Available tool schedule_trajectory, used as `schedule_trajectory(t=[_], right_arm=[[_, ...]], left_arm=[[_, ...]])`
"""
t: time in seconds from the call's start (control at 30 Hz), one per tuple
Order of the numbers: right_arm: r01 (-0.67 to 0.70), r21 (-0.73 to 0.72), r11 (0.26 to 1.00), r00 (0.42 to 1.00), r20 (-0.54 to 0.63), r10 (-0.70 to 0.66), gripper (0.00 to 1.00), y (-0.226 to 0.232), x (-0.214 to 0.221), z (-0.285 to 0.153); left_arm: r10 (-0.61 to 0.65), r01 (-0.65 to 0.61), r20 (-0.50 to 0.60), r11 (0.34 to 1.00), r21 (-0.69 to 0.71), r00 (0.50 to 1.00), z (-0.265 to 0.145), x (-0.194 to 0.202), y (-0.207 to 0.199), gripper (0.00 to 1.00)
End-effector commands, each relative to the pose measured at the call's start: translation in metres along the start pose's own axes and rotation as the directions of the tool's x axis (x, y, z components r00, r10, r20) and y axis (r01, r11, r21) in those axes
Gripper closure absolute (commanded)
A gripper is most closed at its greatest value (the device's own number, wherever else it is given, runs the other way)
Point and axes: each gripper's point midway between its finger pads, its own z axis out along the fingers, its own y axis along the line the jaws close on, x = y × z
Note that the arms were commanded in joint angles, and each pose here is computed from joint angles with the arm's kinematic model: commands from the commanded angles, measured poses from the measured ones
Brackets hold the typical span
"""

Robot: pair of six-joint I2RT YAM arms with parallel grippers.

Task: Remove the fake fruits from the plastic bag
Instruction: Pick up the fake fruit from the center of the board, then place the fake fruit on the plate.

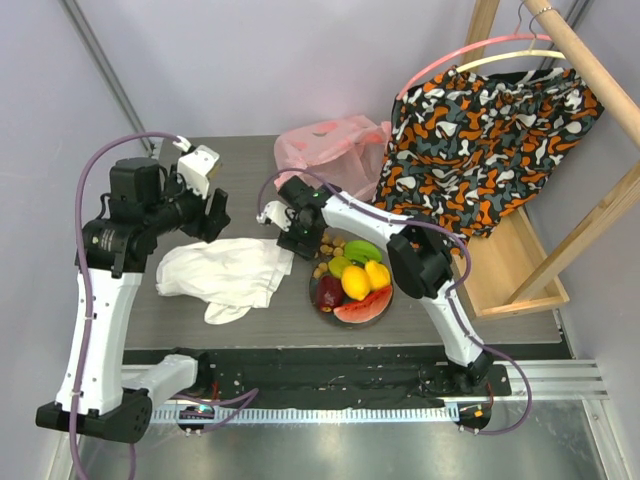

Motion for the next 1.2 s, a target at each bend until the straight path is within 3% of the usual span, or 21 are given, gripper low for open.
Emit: schedule_trajectory(t=[0.0,0.1,0.13,0.27,0.5,0.6,0.8,1.17], right_arm=[[0.076,0.154,0.985,0.996,-0.051,-0.068,0.39,-0.028,-0.004,-0.01],[0.097,0.173,0.98,0.995,-0.044,-0.091,0.6,-0.029,-0.01,-0.013],[0.107,0.181,0.978,0.994,-0.04,-0.102,0.73,-0.03,-0.013,-0.017],[0.108,0.201,0.974,0.992,0.047,-0.12,0.91,-0.03,-0.036,-0.044],[0.041,0.113,0.993,0.943,0.323,-0.076,0.92,-0.006,-0.099,-0.125],[0.043,0.069,0.997,0.93,0.361,-0.065,0.92,0.013,-0.104,-0.151],[0.067,0.048,0.997,0.943,0.324,-0.079,0.93,0.038,-0.073,-0.189],[0.065,0.028,0.997,0.99,0.122,-0.068,0.94,0.071,0.026,-0.223]], left_arm=[[-0.024,0.026,0.07,0.999,-0.033,0.997,-0.006,-0.014,0.007,0.33],[-0.033,0.034,0.067,0.999,-0.021,0.997,-0.005,-0.012,0.006,0.33],[-0.032,0.034,0.07,0.999,-0.017,0.997,-0.004,-0.013,0.006,0.33],[-0.038,0.038,0.084,0.999,0.002,0.996,0.003,-0.02,0.007,0.33],[-0.046,0.042,0.103,0.998,0.046,0.994,0.014,-0.033,0.006,0.34],[-0.049,0.043,0.109,0.997,0.058,0.993,0.018,-0.039,0.008,0.34],[-0.065,0.054,0.121,0.994,0.093,0.99,0.025,-0.047,0.006,0.34],[-0.085,0.069,0.115,0.988,0.136,0.99,0.037,-0.052,0.005,0.34]])
